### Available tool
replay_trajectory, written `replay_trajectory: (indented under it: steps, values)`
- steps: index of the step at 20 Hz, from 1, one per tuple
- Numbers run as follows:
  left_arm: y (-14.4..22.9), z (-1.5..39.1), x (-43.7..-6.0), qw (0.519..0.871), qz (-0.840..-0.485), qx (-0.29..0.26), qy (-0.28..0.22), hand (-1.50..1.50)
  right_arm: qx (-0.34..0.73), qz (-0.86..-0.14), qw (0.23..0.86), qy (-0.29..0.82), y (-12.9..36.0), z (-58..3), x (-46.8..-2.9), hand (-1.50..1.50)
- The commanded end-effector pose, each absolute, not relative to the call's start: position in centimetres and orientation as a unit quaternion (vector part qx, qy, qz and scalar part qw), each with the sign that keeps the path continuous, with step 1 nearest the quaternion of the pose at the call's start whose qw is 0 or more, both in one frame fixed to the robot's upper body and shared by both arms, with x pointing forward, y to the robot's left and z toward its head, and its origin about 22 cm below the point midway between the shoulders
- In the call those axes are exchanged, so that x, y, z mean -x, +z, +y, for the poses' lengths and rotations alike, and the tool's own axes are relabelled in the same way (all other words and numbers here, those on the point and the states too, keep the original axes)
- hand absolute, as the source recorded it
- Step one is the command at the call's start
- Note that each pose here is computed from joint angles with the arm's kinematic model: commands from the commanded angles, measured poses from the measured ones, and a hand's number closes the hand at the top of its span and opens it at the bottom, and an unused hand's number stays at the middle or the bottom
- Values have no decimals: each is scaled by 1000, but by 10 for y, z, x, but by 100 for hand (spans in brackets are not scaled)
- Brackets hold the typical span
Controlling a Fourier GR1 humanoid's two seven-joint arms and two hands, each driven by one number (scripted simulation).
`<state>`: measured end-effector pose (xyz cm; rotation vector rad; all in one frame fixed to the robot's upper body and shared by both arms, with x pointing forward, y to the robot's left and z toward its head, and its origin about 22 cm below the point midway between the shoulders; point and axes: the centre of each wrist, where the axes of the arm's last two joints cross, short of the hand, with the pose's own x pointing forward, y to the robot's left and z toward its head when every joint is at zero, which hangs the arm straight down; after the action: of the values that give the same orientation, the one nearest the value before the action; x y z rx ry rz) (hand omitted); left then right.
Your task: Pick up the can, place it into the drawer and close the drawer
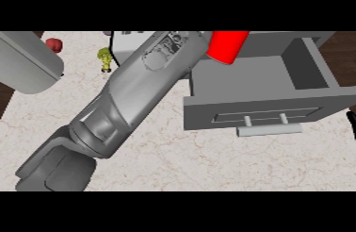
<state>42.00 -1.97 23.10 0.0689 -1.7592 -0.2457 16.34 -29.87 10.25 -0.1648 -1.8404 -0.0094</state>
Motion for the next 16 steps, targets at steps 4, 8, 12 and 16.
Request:
replay_trajectory:
  steps: [4, 8, 12, 16]
  values:
    - [224, -23, -424, 628, -768, -58, -112, 150, 61, -798, 599, -1, 108, -289, -173, -150]
    - [200, -17, -424, 615, -777, -80, -110, 150, 61, -801, 596, -5, 108, -291, -175, -150]
    - [204, -16, -429, 622, -769, -94, -113, 150, 61, -802, 594, 4, 109, -294, -172, -150]
    - [196, -13, -431, 617, -770, -102, -124, 150, 68, -800, 596, 6, 110, -307, -176, -150]
